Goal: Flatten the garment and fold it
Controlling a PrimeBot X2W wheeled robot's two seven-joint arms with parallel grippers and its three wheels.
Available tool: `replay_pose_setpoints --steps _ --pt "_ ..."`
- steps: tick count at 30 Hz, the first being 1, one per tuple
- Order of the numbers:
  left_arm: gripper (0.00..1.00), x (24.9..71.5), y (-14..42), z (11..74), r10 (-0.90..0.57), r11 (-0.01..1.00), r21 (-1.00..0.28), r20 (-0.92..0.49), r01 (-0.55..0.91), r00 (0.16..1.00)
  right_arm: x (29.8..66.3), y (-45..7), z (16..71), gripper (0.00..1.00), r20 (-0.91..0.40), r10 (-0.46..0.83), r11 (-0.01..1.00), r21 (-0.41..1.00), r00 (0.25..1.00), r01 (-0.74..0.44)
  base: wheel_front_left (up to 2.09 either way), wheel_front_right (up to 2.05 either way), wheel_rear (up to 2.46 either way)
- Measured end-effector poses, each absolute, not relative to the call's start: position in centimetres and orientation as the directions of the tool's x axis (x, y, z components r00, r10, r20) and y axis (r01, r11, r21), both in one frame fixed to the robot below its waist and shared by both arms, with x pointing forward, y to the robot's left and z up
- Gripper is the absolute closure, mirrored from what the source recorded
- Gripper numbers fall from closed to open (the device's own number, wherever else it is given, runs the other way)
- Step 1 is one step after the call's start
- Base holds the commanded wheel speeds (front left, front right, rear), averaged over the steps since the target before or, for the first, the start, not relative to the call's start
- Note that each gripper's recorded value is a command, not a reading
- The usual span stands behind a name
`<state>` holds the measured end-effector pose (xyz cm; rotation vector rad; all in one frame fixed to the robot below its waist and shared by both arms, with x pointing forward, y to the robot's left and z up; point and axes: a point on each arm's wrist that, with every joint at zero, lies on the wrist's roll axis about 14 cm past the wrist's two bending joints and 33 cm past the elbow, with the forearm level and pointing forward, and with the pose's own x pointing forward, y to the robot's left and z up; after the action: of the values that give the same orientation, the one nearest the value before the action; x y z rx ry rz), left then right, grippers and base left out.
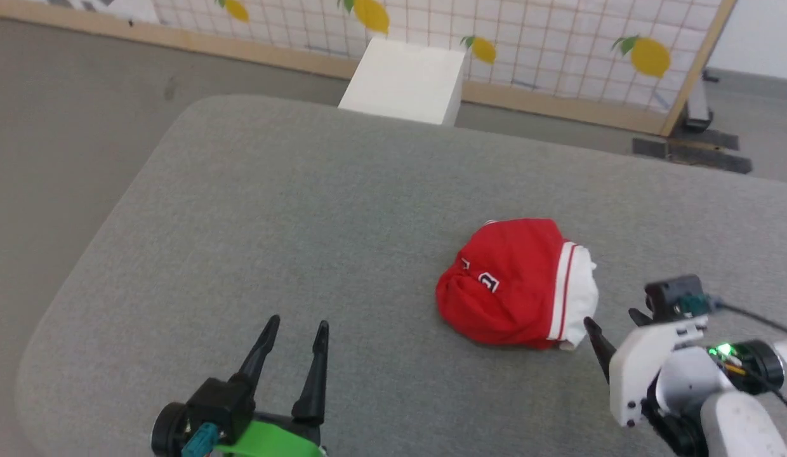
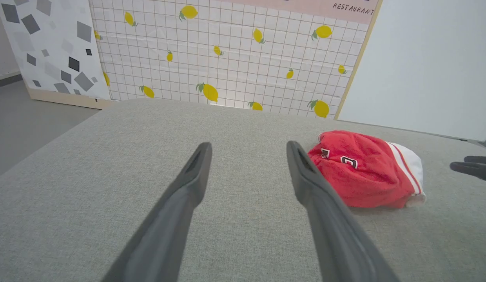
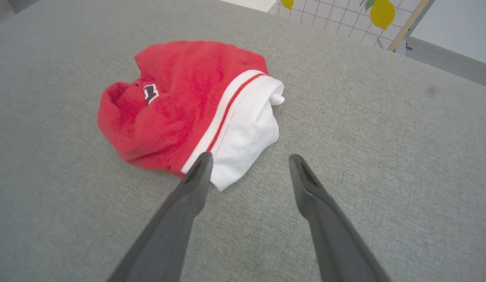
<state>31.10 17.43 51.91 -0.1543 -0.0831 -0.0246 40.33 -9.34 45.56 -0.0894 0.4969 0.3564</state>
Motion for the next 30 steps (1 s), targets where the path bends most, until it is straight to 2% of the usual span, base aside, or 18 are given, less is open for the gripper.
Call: replay_pose_setpoints --steps 6,12,13,14,15,20,22,25,30 --pt "0.0 31.6 18.2 51.5 0.02 0.987 -0.161 0.072 -0.009 0.997 41.6 -8.4 41.5 0.0 -0.703 0.287 0.913 -0.005 0.65 -0.409 0.0 0.0 0.0" --pt "0.0 31.8 18.8 50.7 0.056 0.985 -0.166 0.045 -0.048 0.997 42.3 -6.8 39.0 0.0 -0.77 0.295 0.889 0.004 0.565 -0.457 0.0 0.0 0.0" --pt "0.0 31.8 18.9 50.5 0.061 0.984 -0.169 0.039 -0.054 0.997 42.4 -6.8 38.6 0.11 -0.777 0.293 0.887 0.004 0.556 -0.462 0.0 0.0 0.0" --pt "0.0 31.8 19.0 50.3 0.066 0.984 -0.169 0.034 -0.059 0.997 42.4 -6.8 38.2 0.64 -0.784 0.29 0.886 0.002 0.549 -0.465 0.0 0.0 0.0" --pt "0.0 31.9 19.1 50.1 0.072 0.983 -0.169 0.027 -0.066 0.997 42.5 -6.8 37.9 1.0 -0.787 0.286 0.882 -0.006 0.546 -0.471 0.0 0.0 0.0" --pt "0.0 32.1 19.0 49.4 0.059 0.983 -0.172 0.007 -0.057 0.998 42.8 -7.1 37.9 1.0 -0.774 0.285 0.879 -0.024 0.566 -0.476 0.0 0.0 0.0" --pt "0.0 32.3 18.9 49.3 0.053 0.983 -0.174 0.006 -0.051 0.999 43.0 -7.7 38.8 1.0 -0.752 0.281 0.891 -0.028 0.597 -0.454 0.0 0.0 0.0" --pt "0.0 32.7 18.3 49.3 0.028 0.983 -0.181 0.013 -0.026 1.0 42.6 -11.1 40.6 1.0 -0.709 0.229 0.932 -0.038 0.667 -0.361 0.0 0.0 0.0" --pt "0.0 33.2 16.2 49.7 -0.045 0.981 -0.188 0.034 0.05 0.998 39.1 -17.0 41.4 1.0 -0.709 0.107 0.973 -0.07 0.697 -0.22 0.0 0.0 0.0"
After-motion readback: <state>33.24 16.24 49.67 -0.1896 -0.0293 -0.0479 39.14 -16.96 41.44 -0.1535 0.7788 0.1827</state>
